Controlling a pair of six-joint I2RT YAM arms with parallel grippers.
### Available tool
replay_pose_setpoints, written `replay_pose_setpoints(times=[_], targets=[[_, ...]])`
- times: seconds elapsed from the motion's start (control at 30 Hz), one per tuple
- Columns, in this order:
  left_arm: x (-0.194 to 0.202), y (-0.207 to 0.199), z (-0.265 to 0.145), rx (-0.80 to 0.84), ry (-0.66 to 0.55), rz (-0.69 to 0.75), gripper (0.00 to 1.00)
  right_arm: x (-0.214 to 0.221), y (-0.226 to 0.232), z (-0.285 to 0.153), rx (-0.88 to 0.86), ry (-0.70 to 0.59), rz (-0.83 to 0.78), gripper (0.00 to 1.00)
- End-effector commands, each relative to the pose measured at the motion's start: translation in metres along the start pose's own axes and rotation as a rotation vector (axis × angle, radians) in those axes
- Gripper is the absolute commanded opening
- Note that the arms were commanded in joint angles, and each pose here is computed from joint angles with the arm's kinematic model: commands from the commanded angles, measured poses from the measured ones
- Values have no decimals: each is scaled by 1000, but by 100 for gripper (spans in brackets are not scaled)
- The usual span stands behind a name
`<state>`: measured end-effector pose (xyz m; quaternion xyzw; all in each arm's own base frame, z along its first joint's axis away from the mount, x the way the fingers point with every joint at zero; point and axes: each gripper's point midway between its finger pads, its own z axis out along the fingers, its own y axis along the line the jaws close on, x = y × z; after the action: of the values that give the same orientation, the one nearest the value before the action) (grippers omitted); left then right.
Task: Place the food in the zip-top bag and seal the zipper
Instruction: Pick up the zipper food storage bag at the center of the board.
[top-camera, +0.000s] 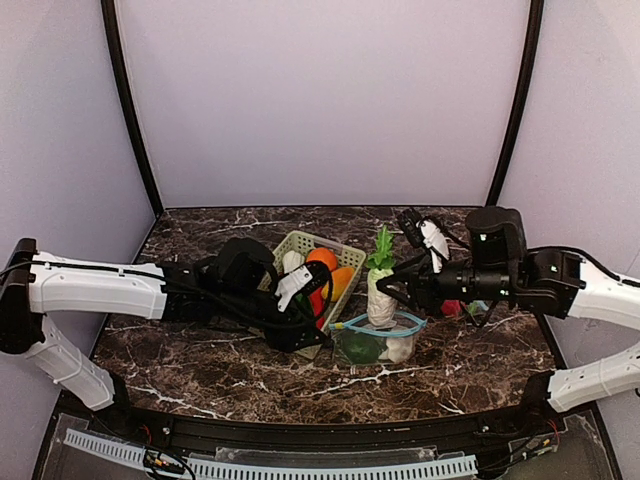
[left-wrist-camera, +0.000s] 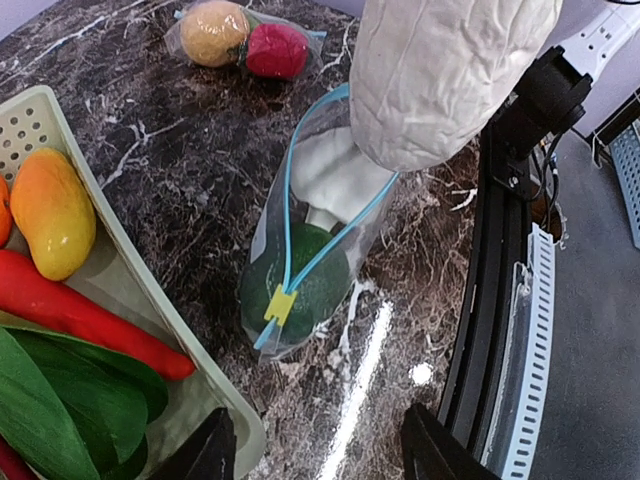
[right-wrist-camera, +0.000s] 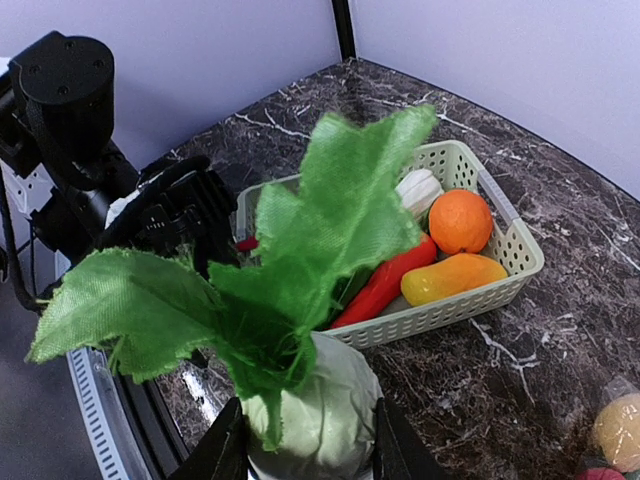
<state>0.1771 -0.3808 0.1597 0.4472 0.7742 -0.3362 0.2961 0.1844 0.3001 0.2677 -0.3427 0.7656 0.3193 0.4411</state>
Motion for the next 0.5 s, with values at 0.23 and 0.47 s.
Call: replay_pose_setpoints(times=[0.23, 0.47], targets=[[-7, 2, 14, 12, 70, 79, 48, 7, -9, 7, 7, 96, -88, 15], [-4, 1, 24, 40, 102, 115, 43, 8, -15, 9, -7, 115, -97, 14]])
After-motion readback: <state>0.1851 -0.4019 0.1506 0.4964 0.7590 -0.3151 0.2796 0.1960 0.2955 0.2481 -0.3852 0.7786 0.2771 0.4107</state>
